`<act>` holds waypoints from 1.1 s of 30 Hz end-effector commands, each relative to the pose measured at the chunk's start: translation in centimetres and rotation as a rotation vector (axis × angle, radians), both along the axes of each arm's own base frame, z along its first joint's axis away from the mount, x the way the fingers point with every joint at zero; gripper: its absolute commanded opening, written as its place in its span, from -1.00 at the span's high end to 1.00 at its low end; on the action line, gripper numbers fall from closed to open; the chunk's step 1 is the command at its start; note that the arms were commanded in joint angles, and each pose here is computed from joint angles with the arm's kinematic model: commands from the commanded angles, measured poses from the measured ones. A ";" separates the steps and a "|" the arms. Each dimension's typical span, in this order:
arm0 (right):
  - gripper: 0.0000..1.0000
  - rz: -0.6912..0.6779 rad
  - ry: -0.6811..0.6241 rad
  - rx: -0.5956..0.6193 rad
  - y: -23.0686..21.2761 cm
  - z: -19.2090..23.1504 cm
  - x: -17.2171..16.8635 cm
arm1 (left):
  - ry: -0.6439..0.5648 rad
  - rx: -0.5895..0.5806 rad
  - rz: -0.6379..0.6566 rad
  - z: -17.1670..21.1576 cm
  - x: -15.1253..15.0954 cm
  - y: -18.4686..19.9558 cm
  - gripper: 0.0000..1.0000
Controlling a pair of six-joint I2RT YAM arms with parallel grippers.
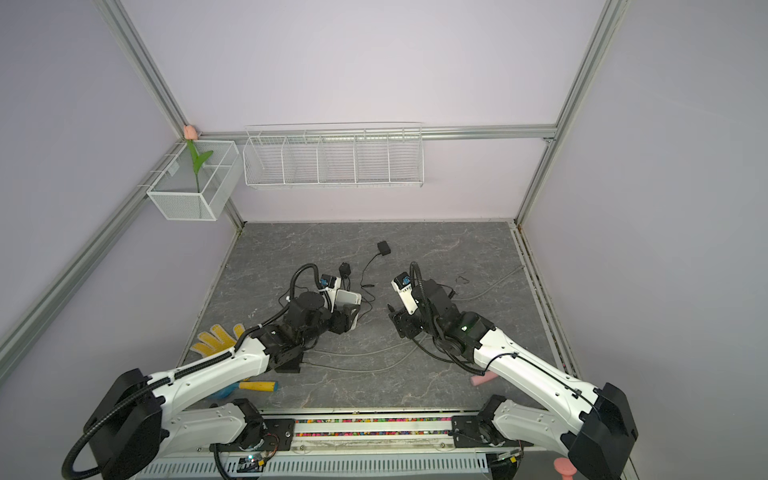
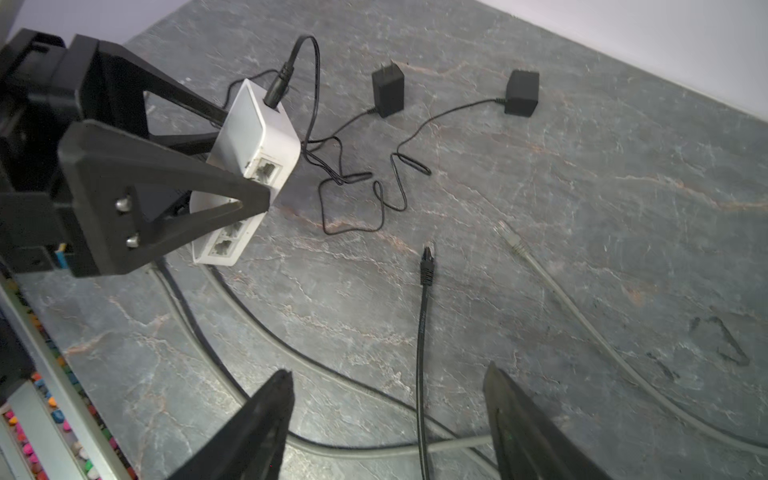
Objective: Insert the plug into the switch port
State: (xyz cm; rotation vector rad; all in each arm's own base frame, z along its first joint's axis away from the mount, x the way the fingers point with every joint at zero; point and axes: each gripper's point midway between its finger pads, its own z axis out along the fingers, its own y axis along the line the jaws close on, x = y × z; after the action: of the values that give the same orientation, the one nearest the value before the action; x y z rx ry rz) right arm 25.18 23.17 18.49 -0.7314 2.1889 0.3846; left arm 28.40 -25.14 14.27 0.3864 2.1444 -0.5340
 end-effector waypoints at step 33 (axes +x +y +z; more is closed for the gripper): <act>-0.01 0.070 0.309 -0.244 1.0 -10.3 2.8 | 0.473 0.361 0.075 -13.1 1.4 0.4 1.00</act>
State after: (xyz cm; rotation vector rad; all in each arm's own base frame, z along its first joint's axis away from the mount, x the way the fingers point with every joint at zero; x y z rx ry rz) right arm 27.94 24.49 9.07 -0.8758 2.5002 0.3260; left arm 30.03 -27.42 3.48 0.4547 2.6093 -0.3604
